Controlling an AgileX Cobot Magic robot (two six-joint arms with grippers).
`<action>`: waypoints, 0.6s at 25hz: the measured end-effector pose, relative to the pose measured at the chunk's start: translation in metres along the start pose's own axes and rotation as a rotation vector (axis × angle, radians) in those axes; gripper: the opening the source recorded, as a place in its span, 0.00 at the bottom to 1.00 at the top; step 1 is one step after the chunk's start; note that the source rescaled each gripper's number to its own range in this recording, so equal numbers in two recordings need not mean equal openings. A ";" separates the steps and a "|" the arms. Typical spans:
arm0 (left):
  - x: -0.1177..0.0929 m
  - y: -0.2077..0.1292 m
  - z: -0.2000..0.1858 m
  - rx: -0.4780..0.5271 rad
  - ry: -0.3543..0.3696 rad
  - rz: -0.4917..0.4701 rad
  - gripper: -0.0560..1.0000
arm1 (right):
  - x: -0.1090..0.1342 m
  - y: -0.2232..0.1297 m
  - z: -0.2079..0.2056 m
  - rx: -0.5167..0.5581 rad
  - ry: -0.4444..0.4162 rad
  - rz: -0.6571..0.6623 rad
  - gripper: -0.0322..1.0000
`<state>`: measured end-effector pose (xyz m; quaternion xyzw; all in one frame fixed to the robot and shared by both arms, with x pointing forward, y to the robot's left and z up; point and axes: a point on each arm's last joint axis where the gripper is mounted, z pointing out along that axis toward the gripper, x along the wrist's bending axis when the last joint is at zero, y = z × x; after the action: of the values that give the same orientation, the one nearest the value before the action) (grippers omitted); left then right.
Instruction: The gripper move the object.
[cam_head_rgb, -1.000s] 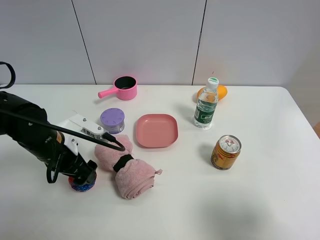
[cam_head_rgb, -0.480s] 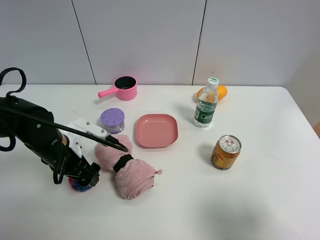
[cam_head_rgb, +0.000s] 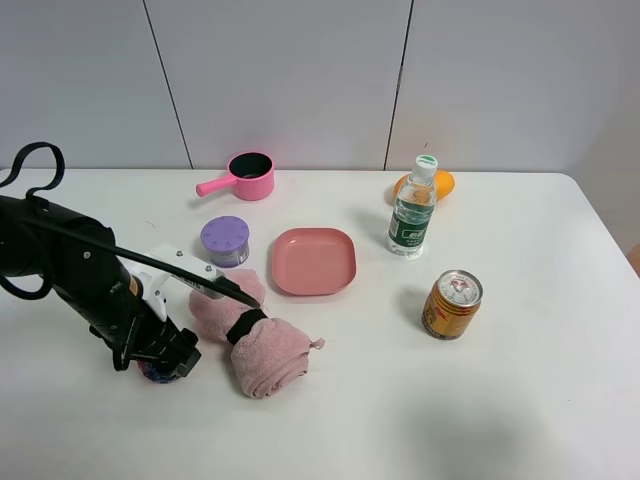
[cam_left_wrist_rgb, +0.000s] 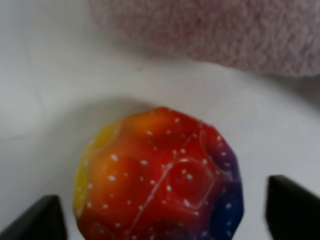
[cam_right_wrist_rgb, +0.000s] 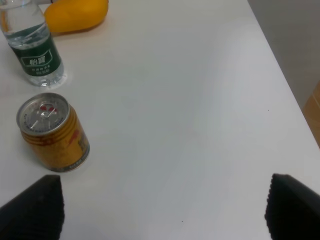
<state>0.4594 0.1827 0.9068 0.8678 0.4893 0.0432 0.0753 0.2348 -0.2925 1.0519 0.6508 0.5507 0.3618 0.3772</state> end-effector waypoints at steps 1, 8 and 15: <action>0.000 0.000 0.000 0.000 0.000 0.000 0.15 | 0.000 0.000 0.000 0.000 0.000 0.000 1.00; 0.000 0.001 -0.004 0.051 -0.001 0.005 0.06 | 0.000 0.000 0.000 0.000 0.000 0.000 1.00; 0.003 0.029 -0.055 -0.016 0.027 0.054 0.06 | 0.000 0.000 0.000 0.000 0.000 0.000 1.00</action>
<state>0.4777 0.1756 0.9663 0.8795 0.4662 0.0606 0.0744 0.2348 -0.2925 1.0519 0.6508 0.5507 0.3618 0.3772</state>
